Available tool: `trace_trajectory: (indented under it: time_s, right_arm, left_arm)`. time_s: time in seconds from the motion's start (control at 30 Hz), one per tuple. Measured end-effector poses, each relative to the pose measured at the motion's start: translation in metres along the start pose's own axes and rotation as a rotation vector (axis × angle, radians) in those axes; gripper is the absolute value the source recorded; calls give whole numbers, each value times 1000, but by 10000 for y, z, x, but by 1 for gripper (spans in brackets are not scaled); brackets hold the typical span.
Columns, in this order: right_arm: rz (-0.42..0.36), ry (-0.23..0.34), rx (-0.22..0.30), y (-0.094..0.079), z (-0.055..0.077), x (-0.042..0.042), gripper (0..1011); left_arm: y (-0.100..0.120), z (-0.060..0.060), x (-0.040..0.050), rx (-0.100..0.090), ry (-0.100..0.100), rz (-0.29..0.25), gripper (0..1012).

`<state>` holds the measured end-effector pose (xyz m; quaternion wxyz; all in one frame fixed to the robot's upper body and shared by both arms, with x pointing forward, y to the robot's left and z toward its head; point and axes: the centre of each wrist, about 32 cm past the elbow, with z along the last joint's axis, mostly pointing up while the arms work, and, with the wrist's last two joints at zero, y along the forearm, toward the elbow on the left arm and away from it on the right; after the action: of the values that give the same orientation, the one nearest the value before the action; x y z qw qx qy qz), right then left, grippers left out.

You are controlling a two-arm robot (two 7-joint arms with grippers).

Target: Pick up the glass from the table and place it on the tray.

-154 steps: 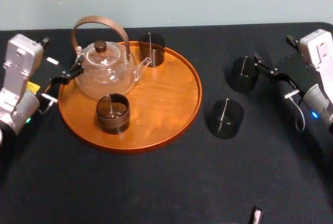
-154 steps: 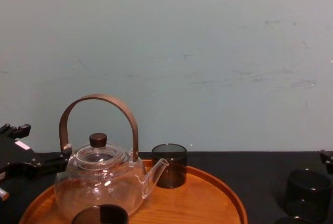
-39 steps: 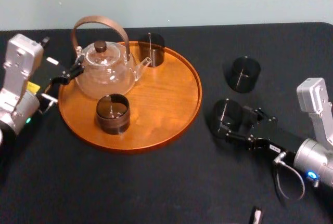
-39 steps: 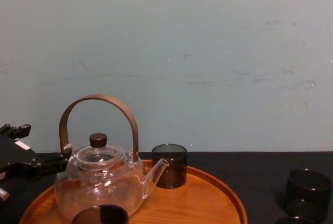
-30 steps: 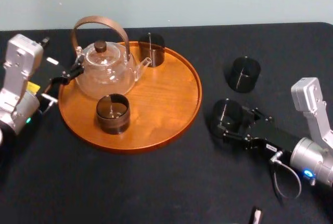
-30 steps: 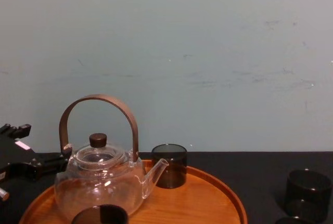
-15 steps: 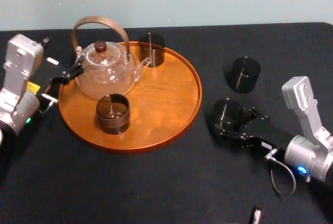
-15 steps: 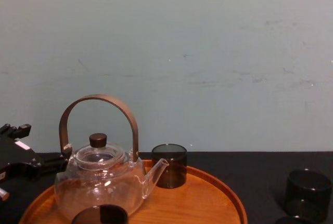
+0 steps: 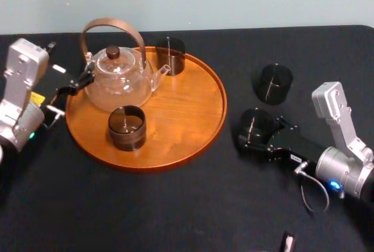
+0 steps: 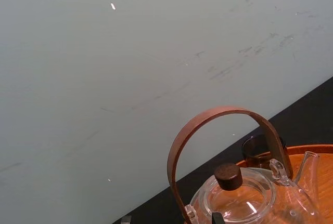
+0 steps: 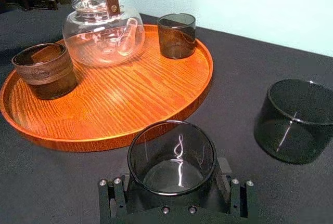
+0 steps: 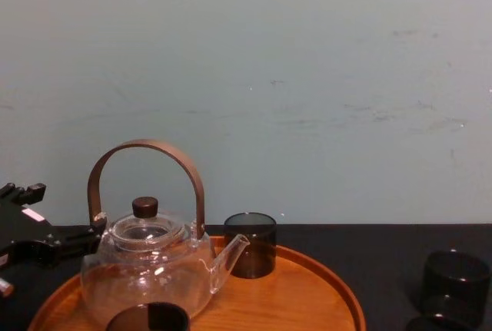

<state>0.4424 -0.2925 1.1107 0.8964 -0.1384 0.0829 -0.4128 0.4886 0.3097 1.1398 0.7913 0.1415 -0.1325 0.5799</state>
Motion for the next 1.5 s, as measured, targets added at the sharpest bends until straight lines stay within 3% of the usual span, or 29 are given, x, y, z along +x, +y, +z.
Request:
trace_trajectory:
  time_s: [0.5,1.5]
  right_arm:
    - [15,-26,20,117,-21,64,1002]
    - [14,-26,19,107,-15,66,1002]
  left_arm:
    - [0,0,0,0,0,0,1001]
    - [0,0,0,0,0,0,1001]
